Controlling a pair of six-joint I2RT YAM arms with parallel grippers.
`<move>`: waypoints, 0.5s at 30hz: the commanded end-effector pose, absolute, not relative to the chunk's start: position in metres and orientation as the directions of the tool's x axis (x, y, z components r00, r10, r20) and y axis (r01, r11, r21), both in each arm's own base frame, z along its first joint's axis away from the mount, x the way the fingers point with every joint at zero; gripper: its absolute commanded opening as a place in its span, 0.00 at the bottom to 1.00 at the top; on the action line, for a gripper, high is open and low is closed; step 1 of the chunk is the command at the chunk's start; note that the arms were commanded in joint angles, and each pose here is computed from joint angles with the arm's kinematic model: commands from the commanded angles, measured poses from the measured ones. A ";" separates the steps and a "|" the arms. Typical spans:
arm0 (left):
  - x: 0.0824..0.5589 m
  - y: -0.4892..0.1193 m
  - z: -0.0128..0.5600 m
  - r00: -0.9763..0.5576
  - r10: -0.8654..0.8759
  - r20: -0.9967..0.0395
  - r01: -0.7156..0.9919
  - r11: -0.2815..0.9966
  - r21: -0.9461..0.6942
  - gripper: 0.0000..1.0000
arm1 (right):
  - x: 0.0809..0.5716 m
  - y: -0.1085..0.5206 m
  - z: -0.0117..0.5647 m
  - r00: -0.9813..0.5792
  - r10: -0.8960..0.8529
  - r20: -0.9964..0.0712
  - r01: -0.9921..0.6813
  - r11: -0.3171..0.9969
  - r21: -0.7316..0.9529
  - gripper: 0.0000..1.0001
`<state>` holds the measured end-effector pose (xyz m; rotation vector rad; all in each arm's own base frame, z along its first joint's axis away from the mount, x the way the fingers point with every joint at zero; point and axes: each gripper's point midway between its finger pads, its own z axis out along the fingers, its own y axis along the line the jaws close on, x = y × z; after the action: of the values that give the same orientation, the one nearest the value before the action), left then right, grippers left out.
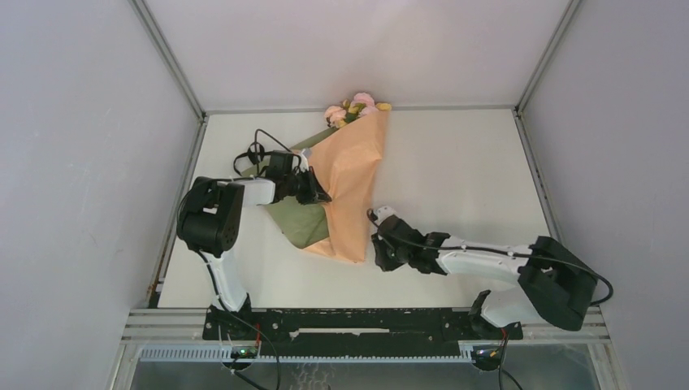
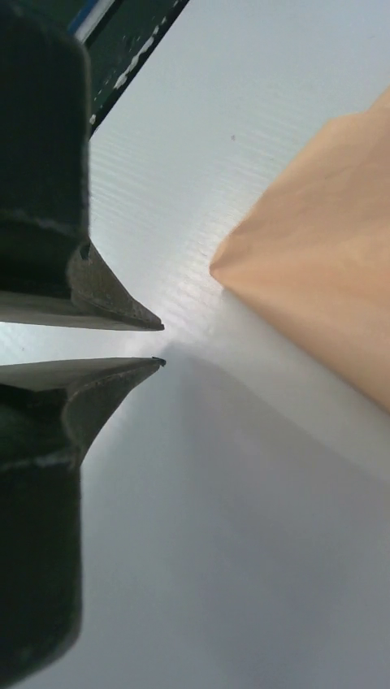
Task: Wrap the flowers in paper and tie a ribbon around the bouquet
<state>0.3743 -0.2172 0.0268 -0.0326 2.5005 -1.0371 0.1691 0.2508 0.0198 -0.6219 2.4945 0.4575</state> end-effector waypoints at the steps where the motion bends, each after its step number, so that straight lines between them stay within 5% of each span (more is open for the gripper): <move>1: 0.374 -0.211 0.034 -0.880 -0.154 -0.449 0.204 0.731 -0.651 0.00 | 0.196 0.250 0.062 -0.764 -0.231 -0.603 -0.495 0.809 0.317 0.31; 5: 0.374 -0.210 0.033 -0.879 -0.154 -0.451 0.205 0.733 -0.649 0.00 | 0.262 0.246 0.104 -0.738 -0.018 -0.675 -0.427 0.786 0.446 0.54; 12: 0.371 -0.212 0.033 -0.880 -0.150 -0.450 0.209 0.728 -0.653 0.00 | 0.358 0.249 0.126 -0.750 0.222 -0.623 -0.338 0.681 0.650 0.74; 15: 0.371 -0.212 0.032 -0.882 -0.149 -0.447 0.209 0.727 -0.654 0.00 | 0.386 0.261 0.113 -0.770 0.238 -0.592 -0.307 0.674 0.672 0.75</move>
<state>0.3706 -0.2144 0.0211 -0.0065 2.4990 -1.0257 0.3546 0.2284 0.0934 -0.0468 2.3012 0.8680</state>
